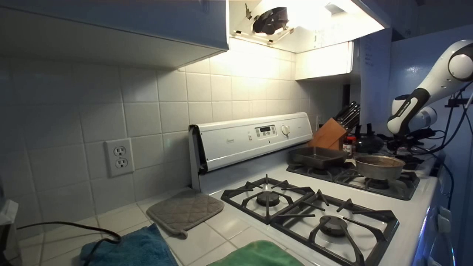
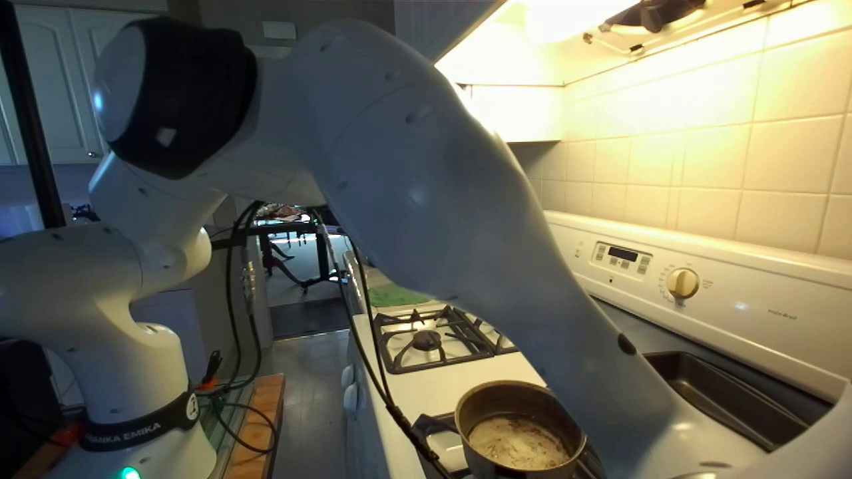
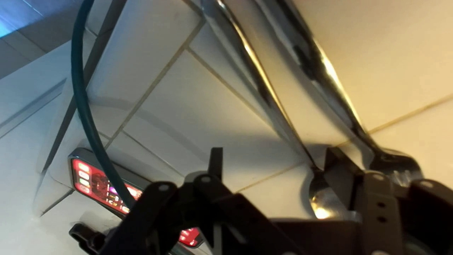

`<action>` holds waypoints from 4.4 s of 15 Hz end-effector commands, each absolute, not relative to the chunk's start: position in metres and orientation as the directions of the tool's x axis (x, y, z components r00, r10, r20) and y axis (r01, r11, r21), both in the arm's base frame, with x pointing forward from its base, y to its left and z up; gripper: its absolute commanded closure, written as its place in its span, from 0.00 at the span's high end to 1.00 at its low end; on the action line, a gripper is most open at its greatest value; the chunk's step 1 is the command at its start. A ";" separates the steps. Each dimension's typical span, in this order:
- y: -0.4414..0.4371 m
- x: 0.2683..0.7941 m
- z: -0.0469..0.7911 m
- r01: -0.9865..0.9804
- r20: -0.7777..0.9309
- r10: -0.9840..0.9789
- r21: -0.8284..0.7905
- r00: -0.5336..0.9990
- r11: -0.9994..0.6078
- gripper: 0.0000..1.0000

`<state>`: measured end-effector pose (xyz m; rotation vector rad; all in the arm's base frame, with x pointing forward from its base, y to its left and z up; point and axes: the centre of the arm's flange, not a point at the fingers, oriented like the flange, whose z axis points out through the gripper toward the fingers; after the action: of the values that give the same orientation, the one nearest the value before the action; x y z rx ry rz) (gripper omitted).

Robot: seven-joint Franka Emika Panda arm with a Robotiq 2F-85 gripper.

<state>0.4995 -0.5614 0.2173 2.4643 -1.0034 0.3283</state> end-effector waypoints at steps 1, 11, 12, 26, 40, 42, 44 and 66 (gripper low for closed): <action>-0.570 0.504 0.213 -0.704 0.395 -0.587 0.306 0.706 -0.641 0.75; -0.570 0.505 0.210 -0.705 0.396 -0.588 0.306 0.705 -0.639 0.40; -0.570 0.505 0.208 -0.705 0.395 -0.589 0.306 0.705 -0.640 0.49; -0.572 0.503 0.199 -0.748 0.417 -0.630 0.248 0.656 -0.615 0.18; -0.563 0.500 0.219 -0.741 0.417 -0.621 0.247 0.663 -0.625 0.03; -0.557 0.500 0.226 -0.734 0.420 -0.612 0.251 0.670 -0.631 0.03; -0.552 0.502 0.234 -0.725 0.423 -0.600 0.256 0.679 -0.640 0.03; -0.478 0.492 0.301 -0.601 0.415 -0.477 0.245 0.774 -0.761 0.03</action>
<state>0.5081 -0.5036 0.2879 2.5695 -0.8755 0.4502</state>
